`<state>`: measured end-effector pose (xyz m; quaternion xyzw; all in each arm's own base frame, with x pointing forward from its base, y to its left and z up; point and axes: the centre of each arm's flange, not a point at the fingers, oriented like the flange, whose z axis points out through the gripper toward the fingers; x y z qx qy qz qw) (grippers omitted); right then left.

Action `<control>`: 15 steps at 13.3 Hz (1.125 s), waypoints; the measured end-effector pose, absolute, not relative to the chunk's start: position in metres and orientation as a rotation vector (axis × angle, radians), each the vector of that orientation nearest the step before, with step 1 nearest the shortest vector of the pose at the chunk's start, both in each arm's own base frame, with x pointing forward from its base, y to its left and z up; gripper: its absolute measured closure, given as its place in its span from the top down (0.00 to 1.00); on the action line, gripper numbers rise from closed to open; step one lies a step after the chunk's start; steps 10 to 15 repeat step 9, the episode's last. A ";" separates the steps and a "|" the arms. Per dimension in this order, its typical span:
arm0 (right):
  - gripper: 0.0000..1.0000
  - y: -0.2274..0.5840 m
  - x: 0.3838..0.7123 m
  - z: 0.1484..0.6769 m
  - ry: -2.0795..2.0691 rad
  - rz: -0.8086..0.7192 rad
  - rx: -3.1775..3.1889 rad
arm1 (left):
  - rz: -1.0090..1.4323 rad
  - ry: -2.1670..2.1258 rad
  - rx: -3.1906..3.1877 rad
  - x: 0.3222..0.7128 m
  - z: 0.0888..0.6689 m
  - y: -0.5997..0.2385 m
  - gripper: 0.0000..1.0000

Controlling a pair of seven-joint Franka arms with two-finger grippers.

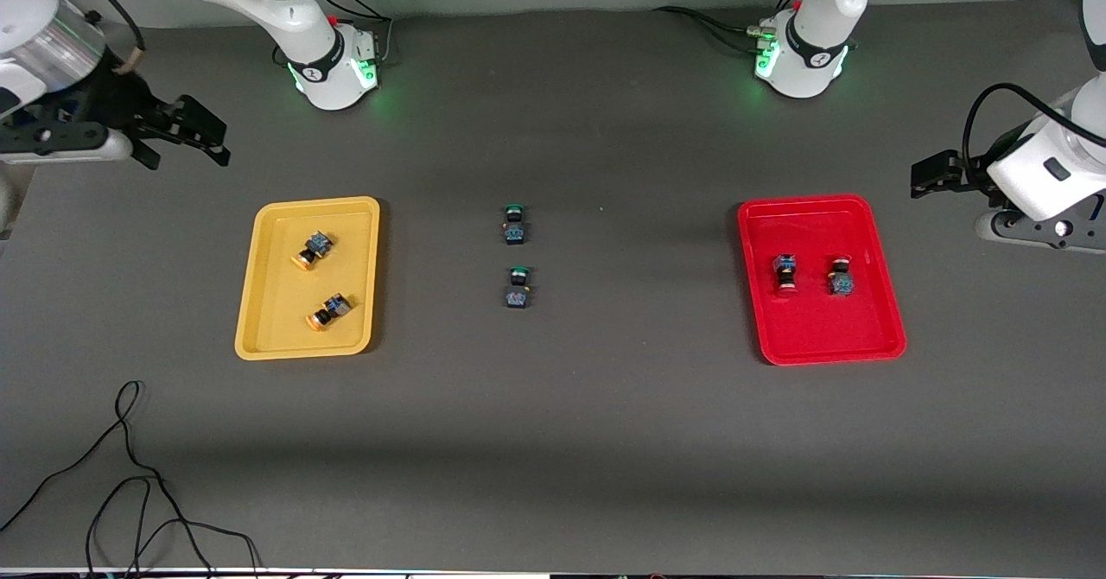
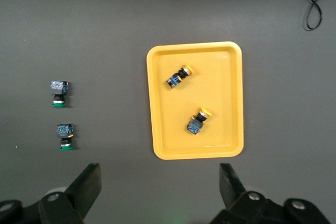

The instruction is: Place red and yellow buttons in trays

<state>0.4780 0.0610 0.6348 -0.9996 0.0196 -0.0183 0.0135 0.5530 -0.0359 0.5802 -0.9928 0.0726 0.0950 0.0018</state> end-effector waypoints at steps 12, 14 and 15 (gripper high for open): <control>1.00 0.029 0.481 0.642 0.105 -0.069 -3.109 | 0.285 0.221 -3.118 0.553 0.584 -0.034 1.00; 1.00 0.029 0.481 0.642 0.105 -0.069 -3.109 | 0.285 0.221 -3.118 0.553 0.584 -0.034 1.00; 1.00 0.029 0.481 0.642 0.105 -0.069 -3.109 | 0.285 0.221 -3.118 0.553 0.584 -0.034 1.00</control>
